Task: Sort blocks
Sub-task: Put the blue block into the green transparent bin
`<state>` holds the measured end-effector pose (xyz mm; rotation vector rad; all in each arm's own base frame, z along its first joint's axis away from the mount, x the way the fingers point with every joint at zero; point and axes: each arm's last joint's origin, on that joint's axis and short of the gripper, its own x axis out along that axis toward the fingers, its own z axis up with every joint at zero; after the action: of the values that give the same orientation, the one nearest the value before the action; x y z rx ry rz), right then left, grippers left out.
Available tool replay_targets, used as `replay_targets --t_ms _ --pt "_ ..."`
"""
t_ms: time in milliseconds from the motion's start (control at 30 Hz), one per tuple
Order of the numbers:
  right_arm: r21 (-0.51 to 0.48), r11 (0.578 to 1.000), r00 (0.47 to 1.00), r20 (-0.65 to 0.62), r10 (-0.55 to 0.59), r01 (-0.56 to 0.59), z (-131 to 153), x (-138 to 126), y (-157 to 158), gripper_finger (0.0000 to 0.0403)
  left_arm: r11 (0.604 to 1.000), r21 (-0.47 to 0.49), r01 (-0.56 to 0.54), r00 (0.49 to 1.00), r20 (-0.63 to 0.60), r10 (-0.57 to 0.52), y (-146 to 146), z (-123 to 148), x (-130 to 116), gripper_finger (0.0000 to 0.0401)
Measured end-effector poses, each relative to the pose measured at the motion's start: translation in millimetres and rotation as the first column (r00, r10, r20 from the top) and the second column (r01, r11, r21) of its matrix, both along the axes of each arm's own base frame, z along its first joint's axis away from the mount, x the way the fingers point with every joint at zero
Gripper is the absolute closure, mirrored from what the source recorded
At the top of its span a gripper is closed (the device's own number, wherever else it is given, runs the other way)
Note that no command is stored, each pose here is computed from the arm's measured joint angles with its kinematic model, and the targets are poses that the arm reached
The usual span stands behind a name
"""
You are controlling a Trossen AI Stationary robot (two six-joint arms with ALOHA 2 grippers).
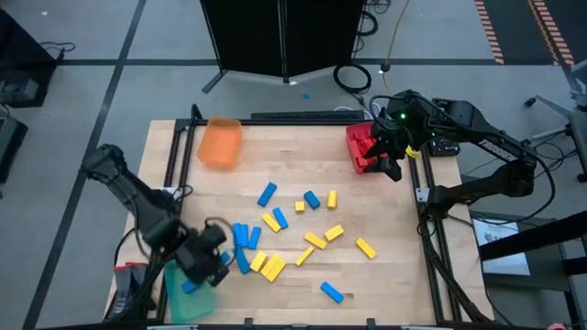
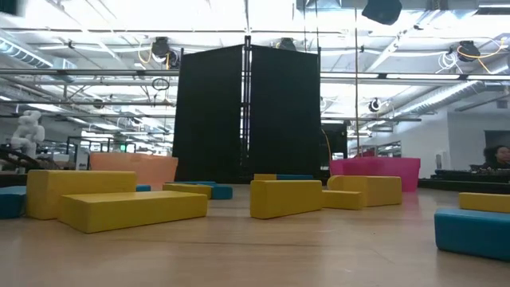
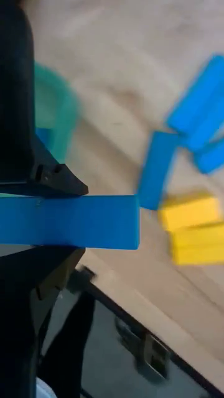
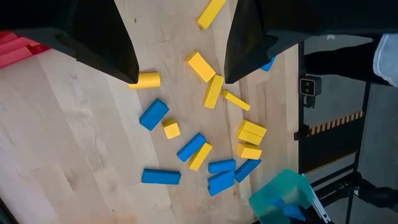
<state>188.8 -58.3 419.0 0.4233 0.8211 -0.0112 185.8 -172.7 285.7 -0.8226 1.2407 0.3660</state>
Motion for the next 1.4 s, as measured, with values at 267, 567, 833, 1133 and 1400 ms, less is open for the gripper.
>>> replay_targets --t_ms 267,567,833,1133,1400 --pt "-0.013 1.0 0.999 0.038 -0.002 0.002 3 3 -1 0.0167 0.998 0.041 -0.051 0.979 -0.196 0.058 -37 -25 -28 0.0297" --pt "-0.015 1.0 0.999 0.038 -0.002 0.002 -11 10 -4 0.0167 0.996 0.088 -0.018 0.939 -0.34 0.047 -64 -51 -56 0.0297" --pt "0.01 1.0 1.0 -0.024 -0.001 0.001 -30 14 -5 0.0167 0.989 0.136 0.054 0.931 -0.365 0.0 -76 -70 -58 0.0297" --pt "0.013 1.0 1.0 -0.027 0.0 0.0 -31 14 -5 0.0167 0.976 0.173 0.128 0.936 -0.348 -0.061 -87 -93 -50 0.0297" --pt "0.014 1.0 1.0 -0.026 0.001 0.0 -31 14 -5 0.0167 0.967 0.092 0.239 0.93 -0.308 -0.201 -95 -93 -46 0.0288"
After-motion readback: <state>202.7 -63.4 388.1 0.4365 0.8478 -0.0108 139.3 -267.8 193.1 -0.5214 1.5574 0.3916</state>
